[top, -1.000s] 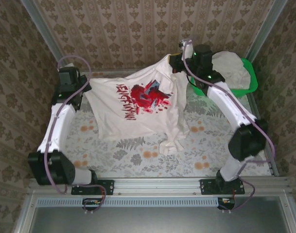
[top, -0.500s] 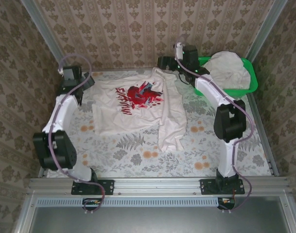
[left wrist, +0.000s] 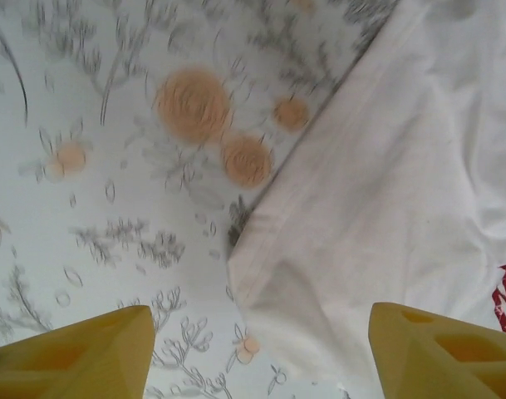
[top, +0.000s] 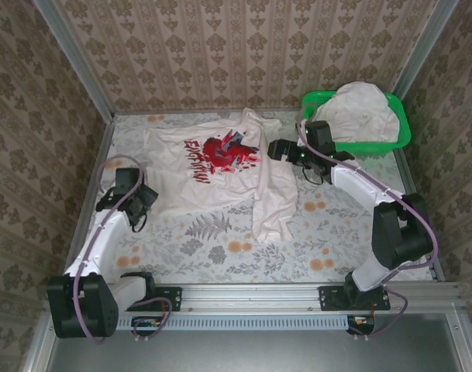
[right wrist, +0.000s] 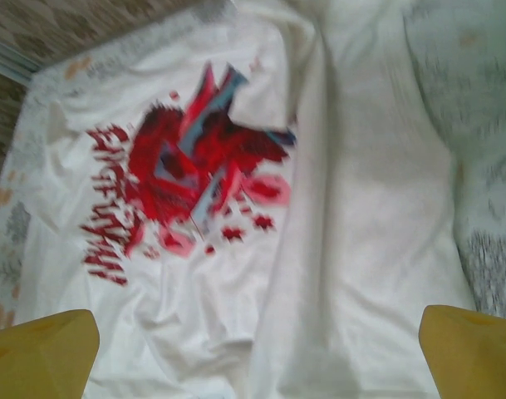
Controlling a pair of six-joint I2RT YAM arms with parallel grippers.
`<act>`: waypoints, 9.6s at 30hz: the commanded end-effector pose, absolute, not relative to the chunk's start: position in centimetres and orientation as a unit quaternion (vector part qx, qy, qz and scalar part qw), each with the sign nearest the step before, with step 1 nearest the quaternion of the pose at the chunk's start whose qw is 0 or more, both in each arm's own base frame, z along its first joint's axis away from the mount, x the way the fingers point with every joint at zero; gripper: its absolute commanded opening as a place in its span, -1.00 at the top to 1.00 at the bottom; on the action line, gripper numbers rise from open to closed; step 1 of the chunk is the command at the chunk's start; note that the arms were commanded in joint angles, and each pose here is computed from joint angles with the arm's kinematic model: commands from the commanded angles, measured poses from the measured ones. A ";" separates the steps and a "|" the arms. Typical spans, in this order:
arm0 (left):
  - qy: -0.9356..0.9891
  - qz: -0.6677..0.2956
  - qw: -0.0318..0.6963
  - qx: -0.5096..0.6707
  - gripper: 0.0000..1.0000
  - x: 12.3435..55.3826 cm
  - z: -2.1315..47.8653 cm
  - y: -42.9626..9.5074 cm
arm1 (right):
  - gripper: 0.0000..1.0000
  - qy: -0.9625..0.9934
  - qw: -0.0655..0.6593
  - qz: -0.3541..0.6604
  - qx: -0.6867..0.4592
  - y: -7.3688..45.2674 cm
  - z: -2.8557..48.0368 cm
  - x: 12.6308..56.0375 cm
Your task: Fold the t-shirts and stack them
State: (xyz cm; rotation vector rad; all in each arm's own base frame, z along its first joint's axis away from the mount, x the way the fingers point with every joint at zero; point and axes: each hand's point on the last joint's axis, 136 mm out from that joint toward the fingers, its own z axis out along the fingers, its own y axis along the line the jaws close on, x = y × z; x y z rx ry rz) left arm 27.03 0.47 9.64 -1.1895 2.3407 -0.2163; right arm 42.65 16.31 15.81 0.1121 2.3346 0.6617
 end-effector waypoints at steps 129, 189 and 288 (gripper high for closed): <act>0.645 -0.239 0.654 -0.315 1.00 33.0 55.8 2.5 | 1.00 0.595 0.740 0.313 0.005 9.5 63.6 32.4; 0.813 -0.160 0.238 -0.507 1.00 25.4 9.2 1.3 | 1.00 0.928 0.194 0.236 0.212 9.7 8.2 28.5; 0.887 -0.160 0.249 -0.355 -1.00 31.6 11.2 -3.4 | 1.00 0.990 0.077 -0.016 -0.117 13.4 6.8 36.0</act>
